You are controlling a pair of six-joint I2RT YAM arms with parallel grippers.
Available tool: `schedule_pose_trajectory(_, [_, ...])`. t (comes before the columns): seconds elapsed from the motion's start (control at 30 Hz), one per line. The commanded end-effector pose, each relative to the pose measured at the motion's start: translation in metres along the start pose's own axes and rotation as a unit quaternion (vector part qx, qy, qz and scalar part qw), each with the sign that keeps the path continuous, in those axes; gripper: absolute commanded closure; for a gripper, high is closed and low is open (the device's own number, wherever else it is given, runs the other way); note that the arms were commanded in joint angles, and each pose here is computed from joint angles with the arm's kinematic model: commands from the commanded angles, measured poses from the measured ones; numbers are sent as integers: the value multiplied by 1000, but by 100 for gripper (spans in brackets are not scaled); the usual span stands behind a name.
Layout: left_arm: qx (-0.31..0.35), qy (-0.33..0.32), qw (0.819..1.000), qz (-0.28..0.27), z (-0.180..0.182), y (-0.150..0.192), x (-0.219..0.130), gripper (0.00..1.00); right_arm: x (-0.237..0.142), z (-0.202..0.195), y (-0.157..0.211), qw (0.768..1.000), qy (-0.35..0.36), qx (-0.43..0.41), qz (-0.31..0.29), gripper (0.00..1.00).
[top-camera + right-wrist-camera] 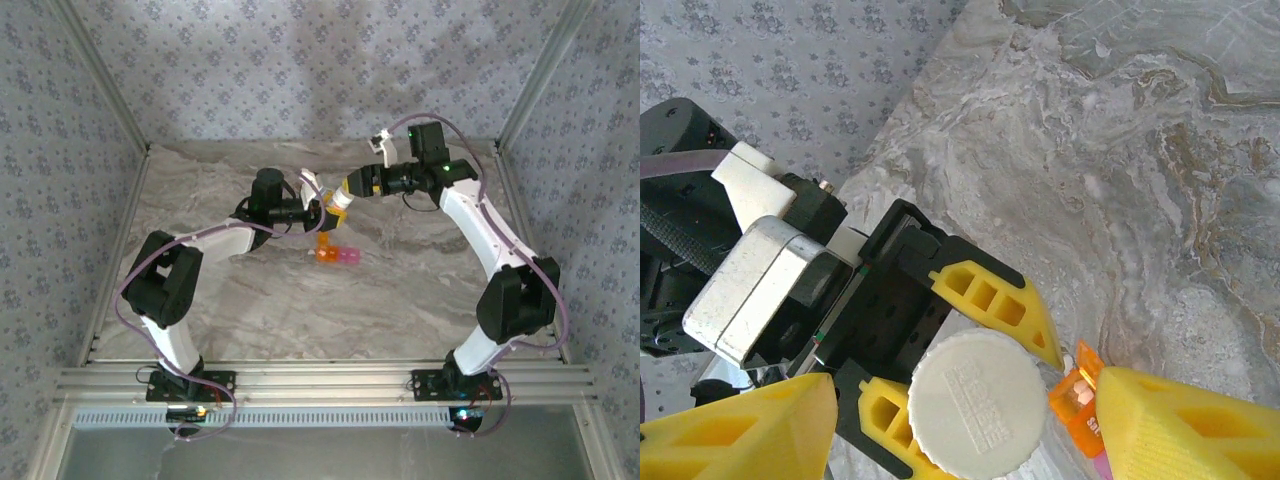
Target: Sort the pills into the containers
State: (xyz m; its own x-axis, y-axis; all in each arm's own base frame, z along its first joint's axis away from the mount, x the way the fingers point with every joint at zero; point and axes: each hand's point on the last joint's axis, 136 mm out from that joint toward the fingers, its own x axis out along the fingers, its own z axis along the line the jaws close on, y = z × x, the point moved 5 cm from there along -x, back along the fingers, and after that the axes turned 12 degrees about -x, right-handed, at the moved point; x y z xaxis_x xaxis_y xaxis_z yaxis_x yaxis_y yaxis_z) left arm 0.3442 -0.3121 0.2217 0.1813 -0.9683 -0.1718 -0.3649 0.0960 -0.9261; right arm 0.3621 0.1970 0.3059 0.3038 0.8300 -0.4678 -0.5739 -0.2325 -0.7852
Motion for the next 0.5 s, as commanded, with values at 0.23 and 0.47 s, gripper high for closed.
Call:
schedule_pose_trajectory(0.23, [17, 17, 1000, -13, -6, -14, -2, 100, 15, 6, 6, 1000, -7, -6, 18, 32])
schedule_pose_trajectory(0.47, [19, 18, 1000, -12, -7, -15, -2, 100, 23, 4, 14, 999, -9, 1, 32, 38])
